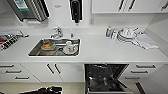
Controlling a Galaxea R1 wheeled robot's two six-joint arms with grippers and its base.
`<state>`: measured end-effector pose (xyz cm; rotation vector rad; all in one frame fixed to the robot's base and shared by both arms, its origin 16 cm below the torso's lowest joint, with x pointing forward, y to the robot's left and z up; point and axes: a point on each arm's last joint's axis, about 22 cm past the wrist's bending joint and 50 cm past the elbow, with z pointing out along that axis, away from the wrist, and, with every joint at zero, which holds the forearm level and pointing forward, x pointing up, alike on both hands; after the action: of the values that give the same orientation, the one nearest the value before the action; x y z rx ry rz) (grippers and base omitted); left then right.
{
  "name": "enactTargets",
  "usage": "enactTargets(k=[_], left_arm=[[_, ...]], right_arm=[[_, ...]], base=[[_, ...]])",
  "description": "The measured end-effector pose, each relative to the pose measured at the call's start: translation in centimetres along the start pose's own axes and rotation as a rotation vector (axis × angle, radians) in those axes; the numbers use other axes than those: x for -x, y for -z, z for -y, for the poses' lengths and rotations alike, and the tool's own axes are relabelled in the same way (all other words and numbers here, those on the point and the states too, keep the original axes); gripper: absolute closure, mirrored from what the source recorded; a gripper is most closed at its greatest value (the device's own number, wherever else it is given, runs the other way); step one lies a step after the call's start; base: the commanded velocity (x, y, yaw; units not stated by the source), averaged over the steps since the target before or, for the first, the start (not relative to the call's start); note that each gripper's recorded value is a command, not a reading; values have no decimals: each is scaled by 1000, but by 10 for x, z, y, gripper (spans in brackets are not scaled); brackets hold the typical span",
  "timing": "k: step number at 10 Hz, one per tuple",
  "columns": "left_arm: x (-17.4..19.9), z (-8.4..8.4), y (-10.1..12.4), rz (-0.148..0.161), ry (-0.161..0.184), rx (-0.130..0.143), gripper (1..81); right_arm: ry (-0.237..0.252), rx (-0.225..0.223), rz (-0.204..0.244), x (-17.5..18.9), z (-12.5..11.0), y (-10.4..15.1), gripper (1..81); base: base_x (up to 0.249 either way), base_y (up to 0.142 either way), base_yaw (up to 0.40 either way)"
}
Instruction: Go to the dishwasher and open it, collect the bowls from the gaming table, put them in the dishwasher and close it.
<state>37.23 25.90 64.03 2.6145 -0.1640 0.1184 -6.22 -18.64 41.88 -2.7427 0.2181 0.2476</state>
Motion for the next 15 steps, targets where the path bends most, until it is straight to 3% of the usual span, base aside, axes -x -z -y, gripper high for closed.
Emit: enactTargets(k=[3, 7, 9, 11, 12, 13, 15], left_arm=[[-41, -21, -10, 8, -19, -3, 811], [-74, -82, -39, 19, -83, 56, 811], [-88, -106, -69, 45, -102, 71, 811], [-99, -121, -103, 82, -107, 71, 811], [-108, -123, -112, 92, -110, 54, 811], [-124, -126, -115, 89, -121, 37, 811], [-159, -153, -112, 63, -170, 33, 811]], right_arm=[[-1, 1, 0, 0, -2, 1, 811], [-3, -9, 3, 2, 3, 0, 811], [-15, -10, 27, 12, 3, -1, 811], [-31, -5, 64, 30, 0, -2, 811], [-35, -3, 74, 34, 0, -2, 811], [-35, -5, 69, 31, 0, -3, 811], [-34, -10, 59, 24, 2, -4, 811]], base=[[0, 0, 0], [0, 0, 0], [0, 0, 0], [0, 0, 0], [0, 0, 0], [0, 0, 0], [0, 0, 0]])
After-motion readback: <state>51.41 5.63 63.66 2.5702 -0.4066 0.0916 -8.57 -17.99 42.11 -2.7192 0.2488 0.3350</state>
